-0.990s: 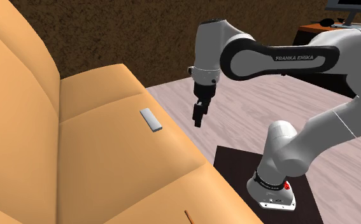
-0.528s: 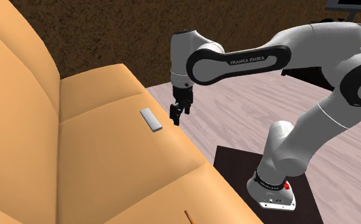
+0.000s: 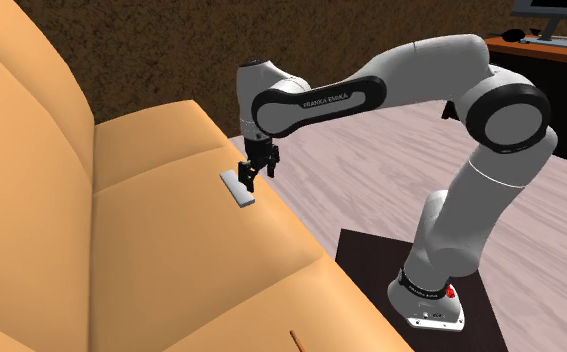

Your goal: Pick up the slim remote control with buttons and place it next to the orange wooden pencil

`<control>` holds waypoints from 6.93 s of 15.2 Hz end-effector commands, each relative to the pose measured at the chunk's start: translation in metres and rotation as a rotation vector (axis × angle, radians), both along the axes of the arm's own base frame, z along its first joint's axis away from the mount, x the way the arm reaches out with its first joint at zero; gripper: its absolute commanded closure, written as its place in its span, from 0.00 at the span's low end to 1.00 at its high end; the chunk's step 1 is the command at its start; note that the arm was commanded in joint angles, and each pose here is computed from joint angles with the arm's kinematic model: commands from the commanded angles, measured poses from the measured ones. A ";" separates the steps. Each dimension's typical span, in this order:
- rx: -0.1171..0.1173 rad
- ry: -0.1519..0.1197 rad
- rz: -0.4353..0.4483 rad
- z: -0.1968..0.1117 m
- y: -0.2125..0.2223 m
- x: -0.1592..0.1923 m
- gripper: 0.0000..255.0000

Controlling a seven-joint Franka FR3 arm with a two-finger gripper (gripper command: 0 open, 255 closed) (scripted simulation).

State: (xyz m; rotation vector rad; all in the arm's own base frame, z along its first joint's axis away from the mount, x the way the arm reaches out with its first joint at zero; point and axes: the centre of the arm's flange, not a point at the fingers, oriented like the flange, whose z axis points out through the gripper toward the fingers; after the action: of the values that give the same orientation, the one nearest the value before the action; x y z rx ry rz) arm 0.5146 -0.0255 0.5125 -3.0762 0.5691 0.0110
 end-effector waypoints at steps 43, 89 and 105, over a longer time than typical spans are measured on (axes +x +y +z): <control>-0.024 0.019 -0.213 -0.081 -0.082 0.134 1.00; -0.024 0.019 -0.213 -0.014 0.191 -0.206 1.00; -0.024 0.019 -0.213 -0.012 0.322 -0.371 1.00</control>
State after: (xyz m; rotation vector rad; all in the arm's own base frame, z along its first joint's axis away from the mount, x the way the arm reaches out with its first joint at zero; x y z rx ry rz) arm 0.1546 0.2873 0.5020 -3.0238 0.8993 0.0302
